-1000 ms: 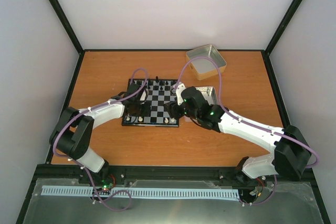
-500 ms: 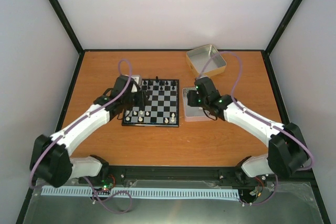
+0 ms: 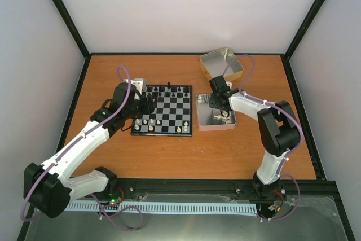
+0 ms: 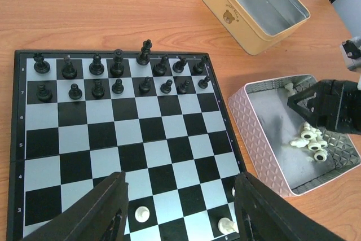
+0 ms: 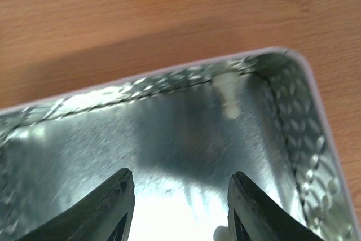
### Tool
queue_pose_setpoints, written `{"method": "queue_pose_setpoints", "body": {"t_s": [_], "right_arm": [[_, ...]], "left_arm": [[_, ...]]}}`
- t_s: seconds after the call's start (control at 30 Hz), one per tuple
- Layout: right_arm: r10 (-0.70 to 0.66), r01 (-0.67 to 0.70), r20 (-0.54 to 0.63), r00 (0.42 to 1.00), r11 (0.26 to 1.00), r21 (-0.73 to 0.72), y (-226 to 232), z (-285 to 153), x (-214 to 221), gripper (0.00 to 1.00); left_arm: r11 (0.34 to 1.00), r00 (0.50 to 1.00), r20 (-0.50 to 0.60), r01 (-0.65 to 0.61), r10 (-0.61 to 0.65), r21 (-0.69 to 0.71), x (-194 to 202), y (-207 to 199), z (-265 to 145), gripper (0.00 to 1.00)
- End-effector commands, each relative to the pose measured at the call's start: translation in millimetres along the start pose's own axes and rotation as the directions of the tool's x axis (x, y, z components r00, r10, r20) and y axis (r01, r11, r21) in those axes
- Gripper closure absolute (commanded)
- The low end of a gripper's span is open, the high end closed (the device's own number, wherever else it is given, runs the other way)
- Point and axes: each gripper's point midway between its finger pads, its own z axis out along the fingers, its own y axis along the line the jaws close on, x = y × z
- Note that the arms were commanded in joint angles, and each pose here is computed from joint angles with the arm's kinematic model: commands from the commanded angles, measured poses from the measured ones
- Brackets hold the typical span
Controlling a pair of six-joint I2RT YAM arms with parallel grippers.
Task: Set up the chess pieces on the board
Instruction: Pick up the chess piece from the storage box.
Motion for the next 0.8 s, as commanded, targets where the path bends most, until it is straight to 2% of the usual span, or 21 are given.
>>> {"method": "queue_pose_setpoints", "body": {"t_s": [0.0, 0.3, 0.67, 0.77], "right_arm": [[0.050, -0.054, 0.045, 0.998, 0.994, 0.094, -21, 12, -19, 0.53], [0.032, -0.031, -0.003, 0.999, 0.995, 0.100, -29, 39, -14, 0.51], [-0.014, 0.017, -0.027, 1.000, 0.992, 0.127, -39, 62, -15, 0.61], [-0.019, 0.024, -0.033, 0.999, 0.990, 0.136, -43, 66, -13, 0.67]], "left_arm": [[1.000, 1.000, 0.002, -0.026, 0.026, -0.008, 0, 1, 2, 0.47], [1.000, 1.000, -0.014, -0.024, 0.024, 0.006, 1, -2, 8, 0.47], [1.000, 0.998, -0.059, -0.023, 0.022, -0.019, 11, 4, 20, 0.47], [0.999, 0.998, -0.060, -0.023, 0.022, -0.024, 12, 5, 20, 0.47]]}}
